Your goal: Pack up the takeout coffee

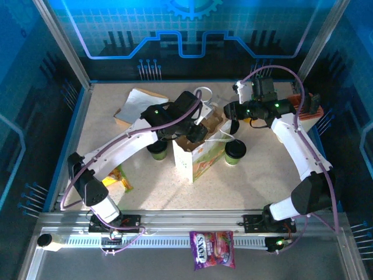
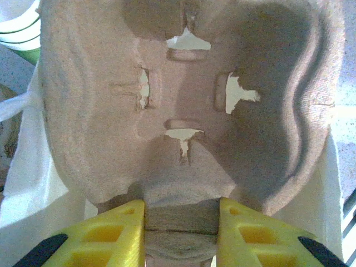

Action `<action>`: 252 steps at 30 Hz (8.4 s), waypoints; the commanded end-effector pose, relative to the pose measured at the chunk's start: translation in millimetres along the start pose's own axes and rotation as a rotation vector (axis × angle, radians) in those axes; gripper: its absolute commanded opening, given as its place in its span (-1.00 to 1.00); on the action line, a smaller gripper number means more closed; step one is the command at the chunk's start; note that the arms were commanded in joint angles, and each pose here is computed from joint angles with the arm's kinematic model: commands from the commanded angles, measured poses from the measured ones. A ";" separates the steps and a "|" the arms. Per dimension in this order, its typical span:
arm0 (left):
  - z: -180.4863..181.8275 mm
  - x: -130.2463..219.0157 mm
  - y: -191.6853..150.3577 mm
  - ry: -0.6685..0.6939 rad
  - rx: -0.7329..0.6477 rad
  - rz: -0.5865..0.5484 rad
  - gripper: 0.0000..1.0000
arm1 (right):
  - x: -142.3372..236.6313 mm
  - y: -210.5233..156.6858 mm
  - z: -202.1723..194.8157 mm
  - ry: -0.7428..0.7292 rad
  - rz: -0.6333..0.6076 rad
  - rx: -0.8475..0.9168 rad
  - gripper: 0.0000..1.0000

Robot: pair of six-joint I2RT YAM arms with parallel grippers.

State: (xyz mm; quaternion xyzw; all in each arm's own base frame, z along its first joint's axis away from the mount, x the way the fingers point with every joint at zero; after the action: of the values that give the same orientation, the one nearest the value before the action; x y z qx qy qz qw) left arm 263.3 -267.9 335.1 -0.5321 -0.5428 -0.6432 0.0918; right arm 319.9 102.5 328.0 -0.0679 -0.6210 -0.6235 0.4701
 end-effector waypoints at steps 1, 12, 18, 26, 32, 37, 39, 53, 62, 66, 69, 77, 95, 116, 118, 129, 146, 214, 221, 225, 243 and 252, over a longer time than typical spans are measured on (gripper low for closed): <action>-3.8 3.1 -1.9 -0.011 -0.030 0.041 -0.36 | 5.7 0.5 -1.8 0.004 -0.017 -0.011 -0.31; -3.2 10.1 3.8 0.010 -0.002 0.016 -0.36 | 6.9 -0.9 -2.1 -0.001 -0.015 -0.011 -0.31; -1.7 14.0 5.6 0.024 0.017 -0.007 -0.36 | 8.6 -3.6 -1.5 -0.008 -0.014 -0.011 -0.28; 1.5 15.1 2.9 0.051 0.034 -0.029 -0.36 | 12.9 -5.5 -3.5 -0.023 -0.016 -0.014 -0.21; 1.3 12.6 3.5 0.048 0.047 -0.048 -0.36 | 14.4 -7.5 -4.7 -0.023 -0.017 -0.018 -0.20; 1.8 11.9 2.4 0.050 0.057 -0.055 -0.36 | 12.2 -11.7 -5.9 -0.023 -0.006 -0.025 -0.21; 2.0 14.0 1.9 0.049 0.060 -0.068 -0.36 | 11.1 -13.0 -6.0 -0.022 -0.003 -0.025 -0.22; 0.5 12.0 -5.0 0.037 0.029 -0.036 -0.37 | 15.8 -11.4 -6.9 -0.020 -0.018 -0.030 -0.23; -3.1 8.8 -9.9 0.021 -0.023 0.031 -0.36 | 14.2 -9.6 -6.7 -0.008 -0.019 -0.035 -0.28; -5.8 5.7 -10.5 0.012 -0.046 0.058 -0.36 | 13.1 -9.2 -6.2 0.005 -0.021 -0.038 -0.32; -6.9 4.1 -9.4 0.018 -0.055 0.072 -0.35 | 12.5 -9.1 -6.2 0.012 -0.023 -0.039 -0.34; -6.4 -0.2 -8.0 0.037 -0.066 0.104 -0.35 | 11.5 -9.9 -6.2 0.012 -0.020 -0.038 -0.35; -7.8 -8.2 -14.1 0.031 -0.079 0.208 -0.29 | 12.7 -11.1 1.0 0.059 -0.037 -0.032 -0.30; -6.3 9.1 2.4 0.096 -0.104 0.154 -0.31 | 20.6 -11.6 3.2 0.032 -0.054 -0.017 -0.20; -5.6 11.6 4.6 0.106 -0.091 0.128 -0.34 | 20.4 -12.7 3.3 0.033 -0.051 -0.017 -0.19; -6.5 0.7 -8.3 0.067 -0.101 0.220 -0.31 | 17.2 -16.1 2.6 0.038 -0.035 -0.022 -0.17; -3.8 -11.8 -18.9 0.080 -0.124 0.293 -0.29 | 13.4 -17.5 2.9 0.055 -0.023 -0.023 -0.16; 0.8 -105.3 -71.5 0.046 -0.075 0.525 -0.19 | 22.7 -19.0 6.4 0.008 -0.089 -0.001 0.02; 3.7 -123.7 -85.1 0.050 -0.047 0.516 -0.10 | 19.7 -20.7 4.8 0.007 -0.080 -0.006 0.02; 4.5 -130.6 -90.7 0.045 -0.030 0.504 -0.06 | 17.3 -21.7 4.4 0.011 -0.074 -0.009 0.03; 0.7 -80.9 -54.1 0.003 -0.019 0.290 0.28 | 19.8 -22.1 4.9 0.008 -0.077 -0.008 0.04; 3.3 -54.1 -30.8 -0.013 -0.011 0.176 0.34 | 19.7 -20.5 4.8 0.008 -0.079 -0.007 0.04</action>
State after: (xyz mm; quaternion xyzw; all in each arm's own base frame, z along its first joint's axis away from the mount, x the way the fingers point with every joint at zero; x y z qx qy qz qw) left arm 265.5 -279.5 249.9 -0.5904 -0.4644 -0.6377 0.1705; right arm 295.2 94.6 321.9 -0.0485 -0.6191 -0.6371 0.4566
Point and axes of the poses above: each hand's point on the last joint's axis, 136 mm out from that joint toward the fingers, its own x axis back along the fingers, its own z axis along the line the jaws close on, y = z × x, the point moved 10 cm from there along x, back along the fingers, and after that the axes turned 6 degrees about x, right-handed, at the moved point
